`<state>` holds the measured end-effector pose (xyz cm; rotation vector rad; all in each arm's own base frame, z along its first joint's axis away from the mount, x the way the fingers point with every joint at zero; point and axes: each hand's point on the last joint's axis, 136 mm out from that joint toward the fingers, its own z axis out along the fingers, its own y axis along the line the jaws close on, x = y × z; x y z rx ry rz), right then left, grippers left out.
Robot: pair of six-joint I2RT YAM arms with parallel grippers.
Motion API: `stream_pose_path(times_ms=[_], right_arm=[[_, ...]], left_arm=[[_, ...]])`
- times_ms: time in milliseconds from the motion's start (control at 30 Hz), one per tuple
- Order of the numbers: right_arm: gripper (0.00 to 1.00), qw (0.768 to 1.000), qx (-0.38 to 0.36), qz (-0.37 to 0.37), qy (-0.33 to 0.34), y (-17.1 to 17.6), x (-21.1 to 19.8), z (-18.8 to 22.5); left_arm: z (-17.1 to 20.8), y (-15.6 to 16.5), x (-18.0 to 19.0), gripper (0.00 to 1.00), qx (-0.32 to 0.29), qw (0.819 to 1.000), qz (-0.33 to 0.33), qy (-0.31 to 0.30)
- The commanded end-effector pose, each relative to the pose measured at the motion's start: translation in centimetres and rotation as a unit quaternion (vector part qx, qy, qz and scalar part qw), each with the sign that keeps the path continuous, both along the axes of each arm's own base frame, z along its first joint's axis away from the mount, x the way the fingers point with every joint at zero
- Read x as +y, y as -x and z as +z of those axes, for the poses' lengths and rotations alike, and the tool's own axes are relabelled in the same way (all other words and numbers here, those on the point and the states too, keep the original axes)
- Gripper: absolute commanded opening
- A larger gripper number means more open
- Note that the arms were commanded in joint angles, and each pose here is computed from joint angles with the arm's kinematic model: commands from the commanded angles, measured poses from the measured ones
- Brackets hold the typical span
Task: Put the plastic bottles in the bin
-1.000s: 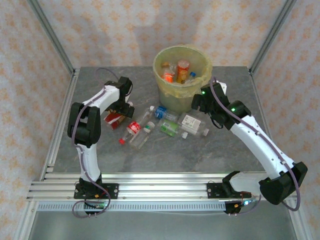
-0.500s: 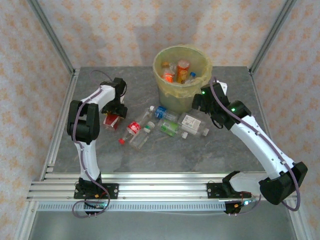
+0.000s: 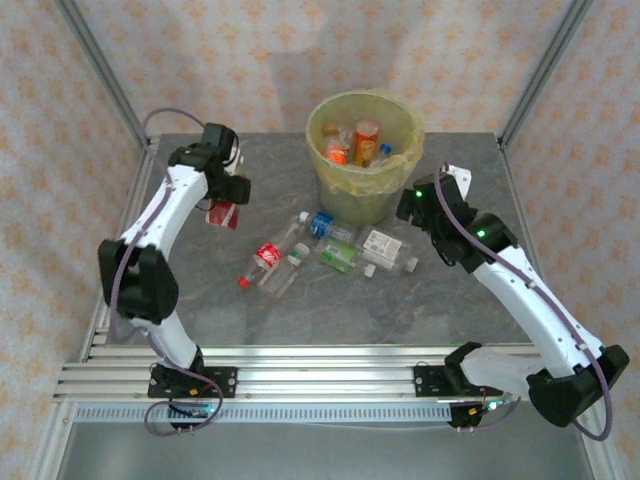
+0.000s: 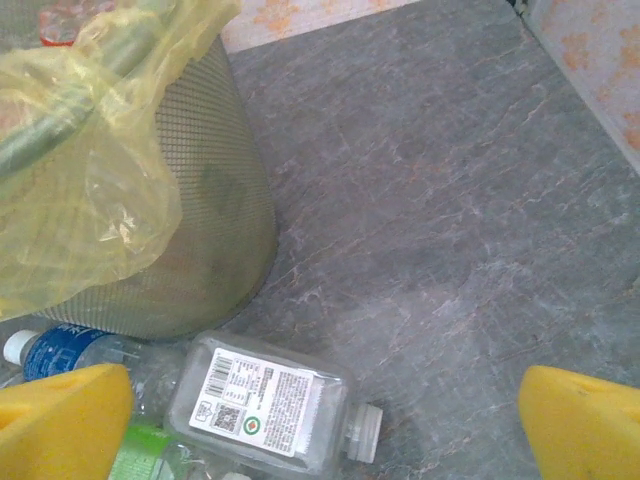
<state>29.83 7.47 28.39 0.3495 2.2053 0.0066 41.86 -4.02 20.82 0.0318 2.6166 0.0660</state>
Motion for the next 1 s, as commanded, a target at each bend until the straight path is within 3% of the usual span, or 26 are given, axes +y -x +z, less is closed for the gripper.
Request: stream_pose_path(times_ms=[0, 200, 400, 767, 967], right_arm=[[0.99, 0.999, -0.018, -0.025, 0.011, 0.2, -1.2, 0.1], [0.99, 0.999, -0.015, -0.027, 0.011, 0.2, -1.2, -0.8], [0.99, 1.0, -0.008, -0.028, 0.009, 0.4, -1.2, -1.6], [0.99, 1.0, -0.008, -0.026, -0.008, 0.9, -1.1, -2.4], [0.99, 0.999, -0.012, -0.034, -0.008, 1.6, -1.7, -2.6]], left_arm=[[8.0, -0.4, -3.5, 0.64, -0.118, 0.992, -0.023, 0.048], [17.9, -0.6, -9.8, 0.64, -0.264, 0.954, -0.098, 0.106], [25.2, -1.7, -13.6, 0.64, -0.365, 0.901, -0.108, 0.209], [31.1, -4.9, -19.0, 0.65, -0.448, 0.831, -0.104, 0.313], [31.0, -7.6, -22.6, 0.65, -0.441, 0.832, -0.105, 0.319]])
